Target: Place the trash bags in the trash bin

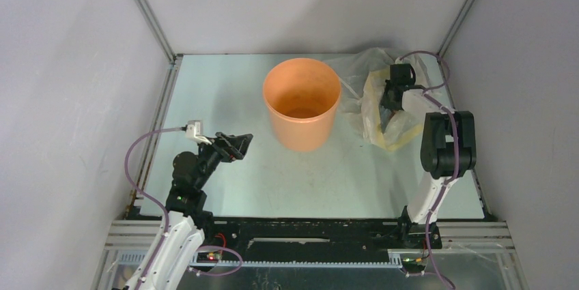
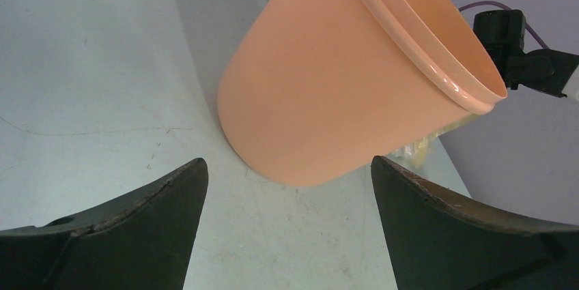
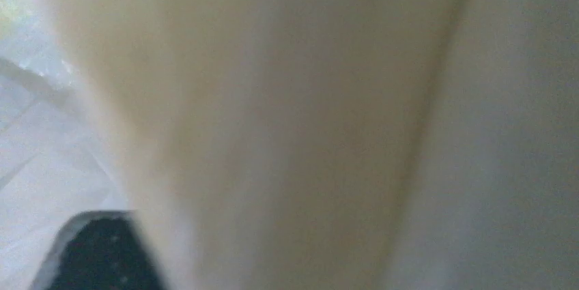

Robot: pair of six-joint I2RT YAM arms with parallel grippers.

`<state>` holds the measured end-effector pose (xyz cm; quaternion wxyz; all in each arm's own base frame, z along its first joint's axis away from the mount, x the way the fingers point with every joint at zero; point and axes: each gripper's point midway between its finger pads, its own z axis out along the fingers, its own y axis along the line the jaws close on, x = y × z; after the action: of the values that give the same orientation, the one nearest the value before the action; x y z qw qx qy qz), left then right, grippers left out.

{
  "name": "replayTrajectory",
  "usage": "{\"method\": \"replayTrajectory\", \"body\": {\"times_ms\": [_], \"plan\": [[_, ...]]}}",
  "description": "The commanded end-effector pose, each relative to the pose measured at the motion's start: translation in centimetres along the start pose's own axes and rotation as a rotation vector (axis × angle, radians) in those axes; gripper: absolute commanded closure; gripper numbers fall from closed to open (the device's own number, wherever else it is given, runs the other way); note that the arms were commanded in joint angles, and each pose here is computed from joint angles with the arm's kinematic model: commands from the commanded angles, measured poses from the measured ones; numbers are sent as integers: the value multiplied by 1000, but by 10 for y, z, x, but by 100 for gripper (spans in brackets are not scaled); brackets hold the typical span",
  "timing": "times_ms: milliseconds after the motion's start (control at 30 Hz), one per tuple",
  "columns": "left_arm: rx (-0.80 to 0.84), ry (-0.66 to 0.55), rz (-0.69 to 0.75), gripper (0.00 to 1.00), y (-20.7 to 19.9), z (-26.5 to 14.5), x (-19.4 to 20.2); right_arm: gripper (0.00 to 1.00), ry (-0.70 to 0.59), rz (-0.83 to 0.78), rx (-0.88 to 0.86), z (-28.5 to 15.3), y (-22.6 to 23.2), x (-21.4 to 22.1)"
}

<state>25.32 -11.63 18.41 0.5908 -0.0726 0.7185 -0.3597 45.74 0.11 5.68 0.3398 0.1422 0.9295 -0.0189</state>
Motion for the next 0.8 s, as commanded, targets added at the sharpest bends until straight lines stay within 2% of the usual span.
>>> {"method": "replayTrajectory", "body": {"times_ms": [0,133,400,767], "plan": [[18,-9,29,4,-5,1,-5,100,-21,6,-21,-11,9,-16],[20,-13,25,4,-7,0,-7,100,-50,19,-99,-56,25,-29],[33,-21,3,4,-12,0,-10,100,-130,47,-373,-188,54,-59],[44,-12,-13,6,-21,6,-15,100,-415,29,-628,-354,78,-143]]}}
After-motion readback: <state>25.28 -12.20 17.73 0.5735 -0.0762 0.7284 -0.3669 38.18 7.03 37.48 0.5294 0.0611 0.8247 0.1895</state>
